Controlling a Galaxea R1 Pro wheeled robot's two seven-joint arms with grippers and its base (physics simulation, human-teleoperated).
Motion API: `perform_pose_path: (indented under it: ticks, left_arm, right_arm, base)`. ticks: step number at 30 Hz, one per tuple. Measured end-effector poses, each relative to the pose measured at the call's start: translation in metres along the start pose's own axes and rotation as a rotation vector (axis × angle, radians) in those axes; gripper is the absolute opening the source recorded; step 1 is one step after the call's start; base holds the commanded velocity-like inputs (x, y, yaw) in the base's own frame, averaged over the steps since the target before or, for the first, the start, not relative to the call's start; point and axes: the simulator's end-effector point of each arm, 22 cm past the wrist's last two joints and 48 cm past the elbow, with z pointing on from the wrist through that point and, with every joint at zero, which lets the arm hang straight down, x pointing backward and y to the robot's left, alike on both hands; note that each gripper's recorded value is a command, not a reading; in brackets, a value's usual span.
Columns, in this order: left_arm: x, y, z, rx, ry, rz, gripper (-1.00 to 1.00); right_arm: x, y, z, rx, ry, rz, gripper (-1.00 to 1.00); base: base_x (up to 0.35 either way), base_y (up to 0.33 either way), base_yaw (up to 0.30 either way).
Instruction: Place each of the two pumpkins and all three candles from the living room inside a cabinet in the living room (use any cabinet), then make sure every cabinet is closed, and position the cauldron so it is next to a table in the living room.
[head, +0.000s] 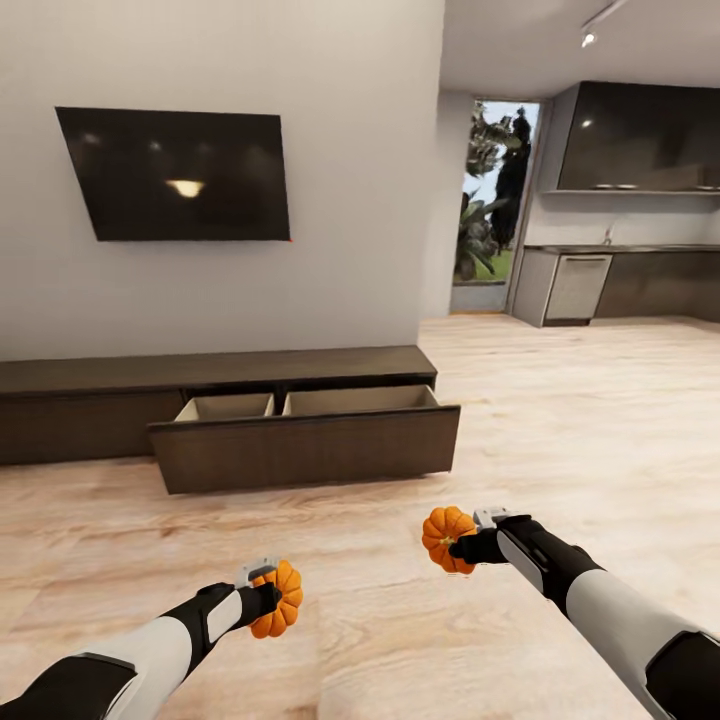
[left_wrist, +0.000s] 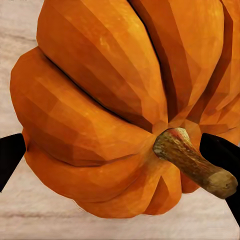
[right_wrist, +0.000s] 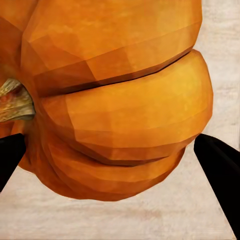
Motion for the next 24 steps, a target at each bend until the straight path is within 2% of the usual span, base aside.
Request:
perform_pose_path:
  ticks: [5,11,15,24]
  left_arm:
    - [-0.0004,-0.0012,0.0,0.003,-0.001,-0.001,-1.0]
    - [0.0008,-0.003,0.0003,0.006,0.0,0.001,-1.0]
    - [0.0007,-0.0032,0.0001,0.007,0.0,0.002,-1.0]
    - [0.0018,-0.0065,0.0005,0.011,0.001,0.002,-1.0]
  right_arm:
    - [0.0,-0.0001,0.0001,0.0,0.0,0.0,-1.0]
    - [0.0016,-0.0012,0.0005,0.002,0.003,0.0,-1.0]
    - [0.0021,-0.0015,0.0004,0.002,0.004,0.002,-1.0]
    - [0.0042,-0.007,0.001,0.026,0.011,-0.04,-1.0]
  base:
    - [0.125,-0.163,0.207]
    - [0.023,-0.016,0.024]
    - [0.17,-0.041,0.003]
    - [0.043,-0.016,0.0]
